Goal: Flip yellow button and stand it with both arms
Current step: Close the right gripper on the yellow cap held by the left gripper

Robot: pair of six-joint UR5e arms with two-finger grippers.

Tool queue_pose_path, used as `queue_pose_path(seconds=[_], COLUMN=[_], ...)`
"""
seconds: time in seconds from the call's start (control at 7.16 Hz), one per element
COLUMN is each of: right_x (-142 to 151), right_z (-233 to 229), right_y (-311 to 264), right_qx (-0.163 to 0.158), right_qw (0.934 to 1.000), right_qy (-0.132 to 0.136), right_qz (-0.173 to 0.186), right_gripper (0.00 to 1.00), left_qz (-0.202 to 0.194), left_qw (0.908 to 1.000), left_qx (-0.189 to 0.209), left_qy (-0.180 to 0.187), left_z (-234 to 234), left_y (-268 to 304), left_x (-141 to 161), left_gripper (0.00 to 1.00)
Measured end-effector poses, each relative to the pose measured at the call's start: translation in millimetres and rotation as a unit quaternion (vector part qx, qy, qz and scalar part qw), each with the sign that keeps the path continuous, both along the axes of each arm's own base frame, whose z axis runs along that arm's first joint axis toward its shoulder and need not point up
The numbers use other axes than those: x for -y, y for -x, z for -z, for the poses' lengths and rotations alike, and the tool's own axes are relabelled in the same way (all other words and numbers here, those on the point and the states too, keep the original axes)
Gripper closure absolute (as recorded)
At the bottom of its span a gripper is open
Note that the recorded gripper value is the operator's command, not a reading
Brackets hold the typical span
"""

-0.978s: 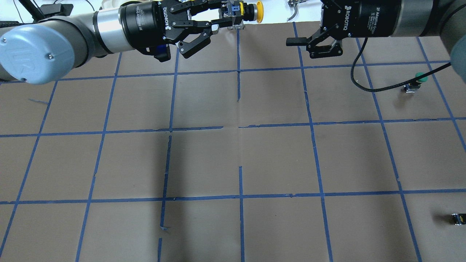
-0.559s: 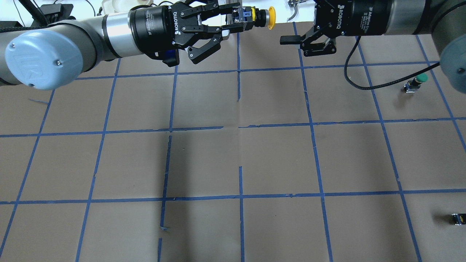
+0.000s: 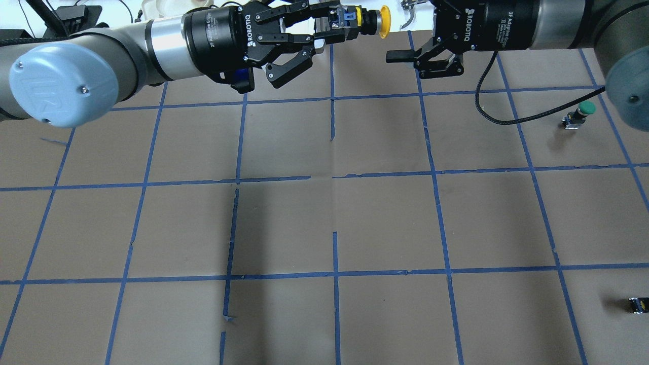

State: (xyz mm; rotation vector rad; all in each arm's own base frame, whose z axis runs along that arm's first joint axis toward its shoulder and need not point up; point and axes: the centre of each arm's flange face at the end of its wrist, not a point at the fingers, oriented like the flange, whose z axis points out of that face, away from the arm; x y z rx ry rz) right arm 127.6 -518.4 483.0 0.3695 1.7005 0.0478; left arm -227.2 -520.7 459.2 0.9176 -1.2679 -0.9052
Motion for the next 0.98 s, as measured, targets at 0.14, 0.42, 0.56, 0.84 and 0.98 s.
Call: queue_pose_path(seconds=[0.14,0.42,0.56,0.84,0.98], right_x=[-1,-2,-2,-2,-2], right_z=[-2,-6,-7,-8,-9], right_y=[0,-1,-1,-1,-1], right_qx=[0.003,0.014,0.016,0.016,0.016], right_qw=[1.0,0.9999,0.9999,0.9999,0.9998], right_qy=[0.001,0.003,0.004,0.005,0.005], right_qz=[0.001,0.002,0.002,0.003,0.003], right_gripper=[0.62,0.68,0.69,0.69,0.69], left_qz=[0.0,0.0,0.0,0.002,0.005], left_qw=[1.0,1.0,1.0,1.0,0.9998], left_qx=[0.0,0.0,0.0,0.001,0.001], left_qy=[0.001,0.003,0.003,-0.003,-0.02], left_z=[-1,-3,-4,-7,-11], left_y=[0,1,1,1,1], left_x=[-1,-1,-2,-3,-5], left_gripper=[0.96,0.94,0.67,0.06,0.04])
